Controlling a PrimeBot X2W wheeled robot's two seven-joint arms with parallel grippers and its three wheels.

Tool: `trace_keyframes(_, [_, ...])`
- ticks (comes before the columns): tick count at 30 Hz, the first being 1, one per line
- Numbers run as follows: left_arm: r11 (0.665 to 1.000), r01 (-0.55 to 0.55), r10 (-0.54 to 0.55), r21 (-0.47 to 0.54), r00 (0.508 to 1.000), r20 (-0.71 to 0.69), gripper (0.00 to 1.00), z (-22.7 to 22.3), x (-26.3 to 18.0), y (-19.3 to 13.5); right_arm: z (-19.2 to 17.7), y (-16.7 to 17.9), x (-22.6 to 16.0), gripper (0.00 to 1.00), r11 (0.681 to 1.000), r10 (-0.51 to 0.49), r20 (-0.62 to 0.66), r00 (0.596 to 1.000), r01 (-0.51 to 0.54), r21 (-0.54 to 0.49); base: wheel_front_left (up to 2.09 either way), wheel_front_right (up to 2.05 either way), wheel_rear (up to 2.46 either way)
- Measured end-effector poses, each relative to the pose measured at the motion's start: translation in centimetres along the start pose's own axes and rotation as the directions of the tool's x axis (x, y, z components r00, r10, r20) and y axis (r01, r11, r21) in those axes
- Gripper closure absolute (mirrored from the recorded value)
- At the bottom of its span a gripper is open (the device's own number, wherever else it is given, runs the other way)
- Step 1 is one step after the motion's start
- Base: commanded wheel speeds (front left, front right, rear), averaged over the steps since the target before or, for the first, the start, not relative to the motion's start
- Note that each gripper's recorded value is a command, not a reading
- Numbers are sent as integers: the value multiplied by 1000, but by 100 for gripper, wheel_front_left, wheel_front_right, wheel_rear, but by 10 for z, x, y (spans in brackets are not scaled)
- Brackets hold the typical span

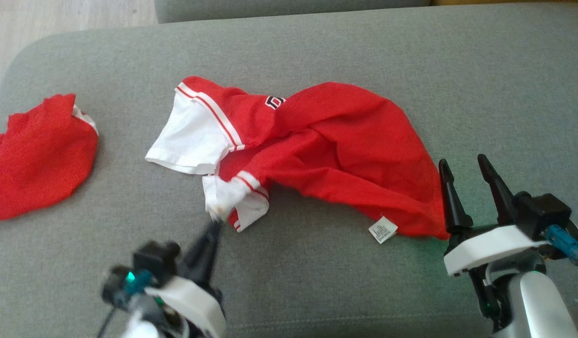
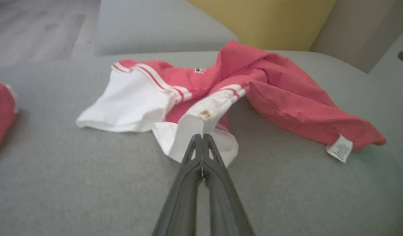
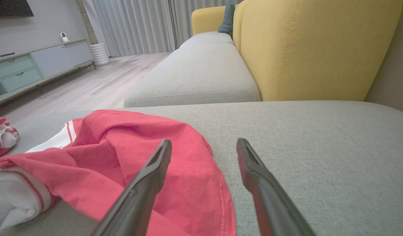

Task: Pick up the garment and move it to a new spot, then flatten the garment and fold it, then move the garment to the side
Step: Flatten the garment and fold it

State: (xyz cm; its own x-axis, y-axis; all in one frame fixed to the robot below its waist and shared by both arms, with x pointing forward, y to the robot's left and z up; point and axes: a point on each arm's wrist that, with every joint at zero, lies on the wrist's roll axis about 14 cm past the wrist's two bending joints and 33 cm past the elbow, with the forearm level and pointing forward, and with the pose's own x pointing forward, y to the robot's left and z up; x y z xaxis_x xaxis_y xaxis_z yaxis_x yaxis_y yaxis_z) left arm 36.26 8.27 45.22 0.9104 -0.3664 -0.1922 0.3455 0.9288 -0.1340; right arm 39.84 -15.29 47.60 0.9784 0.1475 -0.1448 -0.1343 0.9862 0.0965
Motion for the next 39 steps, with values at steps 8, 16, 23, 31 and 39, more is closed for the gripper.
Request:
trace_keyframes(8, [970,175,-193,-168,977,-94,100,-33,-17,-75,1,2,0,0,1000,6,-6,1000,-6,-2,0,0,0])
trace_keyframes(16, [968,168,-183,-186,981,-61,0,-38,-16,-77,5,1,-2,0,1000,3,4,1000,-3,-5,0,0,0])
trace_keyframes(23, [992,29,-13,-126,992,123,0,11,-7,-31,8,-2,-12,0,1000,-11,12,1000,11,-14,0,0,0])
trace_keyframes(31, [980,-190,197,-57,956,215,0,43,-18,44,16,-2,-25,0,1000,-18,31,999,18,-25,0,0,0])
trace_keyframes(39, [963,-266,269,-41,939,216,0,42,-34,67,4,0,-43,0,1000,-22,-9,1000,22,-21,0,0,0])
